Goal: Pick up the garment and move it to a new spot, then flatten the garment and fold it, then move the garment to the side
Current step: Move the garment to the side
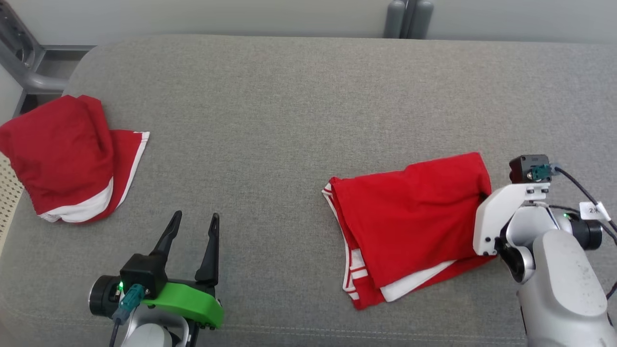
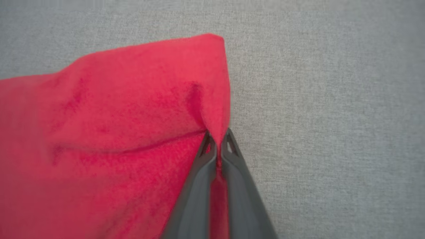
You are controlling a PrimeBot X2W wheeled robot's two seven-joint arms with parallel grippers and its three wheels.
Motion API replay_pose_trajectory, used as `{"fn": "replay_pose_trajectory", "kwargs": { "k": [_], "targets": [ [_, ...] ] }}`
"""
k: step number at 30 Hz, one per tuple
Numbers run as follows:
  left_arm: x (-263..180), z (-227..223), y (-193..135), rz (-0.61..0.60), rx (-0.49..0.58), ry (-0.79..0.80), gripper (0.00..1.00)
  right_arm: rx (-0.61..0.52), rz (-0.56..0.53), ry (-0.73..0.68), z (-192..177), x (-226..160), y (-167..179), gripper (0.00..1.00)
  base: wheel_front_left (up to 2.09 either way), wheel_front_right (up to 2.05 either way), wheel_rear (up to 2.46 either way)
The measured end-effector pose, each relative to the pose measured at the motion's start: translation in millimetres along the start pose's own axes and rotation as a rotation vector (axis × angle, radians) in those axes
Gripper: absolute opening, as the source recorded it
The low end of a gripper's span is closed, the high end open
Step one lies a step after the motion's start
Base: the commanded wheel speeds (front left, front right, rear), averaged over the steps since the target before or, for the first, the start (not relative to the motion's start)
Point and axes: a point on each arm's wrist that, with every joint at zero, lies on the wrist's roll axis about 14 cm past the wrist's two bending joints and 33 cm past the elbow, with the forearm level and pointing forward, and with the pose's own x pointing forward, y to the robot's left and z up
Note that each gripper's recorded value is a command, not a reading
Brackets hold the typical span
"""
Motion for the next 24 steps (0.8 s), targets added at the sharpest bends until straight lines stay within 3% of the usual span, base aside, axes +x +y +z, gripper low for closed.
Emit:
{"fn": "replay_pose_trajectory", "kwargs": {
  "k": [12, 24],
  "targets": [
    [42.5, 3.2, -32.4, -0.130, 0.038, -0.017, 1.00, -0.040, -0.113, -0.139, 71.8, 13.0, -41.2, 0.00, 0.00, 0.00, 0.00],
    [89.6, -10.0, -71.5, -0.281, 0.084, -0.021, 1.00, -0.024, -0.327, -0.125, 73.8, 24.1, -139.9, 0.00, 0.00, 0.00, 0.00]
  ]
}}
